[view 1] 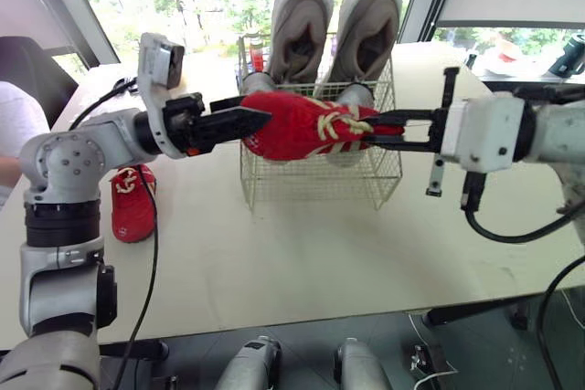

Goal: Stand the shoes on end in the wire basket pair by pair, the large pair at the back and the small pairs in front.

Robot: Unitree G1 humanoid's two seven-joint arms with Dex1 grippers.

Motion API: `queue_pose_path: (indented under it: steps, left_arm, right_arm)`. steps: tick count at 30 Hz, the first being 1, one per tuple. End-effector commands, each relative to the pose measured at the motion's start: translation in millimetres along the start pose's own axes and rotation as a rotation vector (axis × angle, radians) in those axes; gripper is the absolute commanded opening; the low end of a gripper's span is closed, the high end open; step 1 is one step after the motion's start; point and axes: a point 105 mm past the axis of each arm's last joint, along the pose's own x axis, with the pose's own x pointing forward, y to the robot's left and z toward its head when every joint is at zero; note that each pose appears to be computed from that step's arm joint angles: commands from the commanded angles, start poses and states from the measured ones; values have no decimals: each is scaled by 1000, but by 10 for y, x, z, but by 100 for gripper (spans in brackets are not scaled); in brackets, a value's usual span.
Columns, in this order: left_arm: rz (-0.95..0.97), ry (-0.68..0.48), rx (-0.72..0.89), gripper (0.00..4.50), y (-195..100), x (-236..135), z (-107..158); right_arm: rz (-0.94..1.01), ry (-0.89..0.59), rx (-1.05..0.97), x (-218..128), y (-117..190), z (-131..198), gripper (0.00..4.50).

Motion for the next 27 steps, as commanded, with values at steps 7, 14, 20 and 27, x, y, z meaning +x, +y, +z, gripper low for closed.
queue_pose_path:
  steps: [7,14,20,27]
  left_arm:
    - [-22,37,17,111,-74,-11,-91]
    - [43,-126,-25,27,11,-32,-7]
    - [59,-309,-52,27,-7,-37,131]
    - [38,-370,-73,27,-38,118,106]
  right_arm:
    - [-34,-40,-66,1,-165,154,0]
    - [-154,-122,485,-294,-237,-32,328]
    - [-349,-296,1017,-585,-134,-342,445]
    - [-401,-616,1335,-70,38,-354,445]
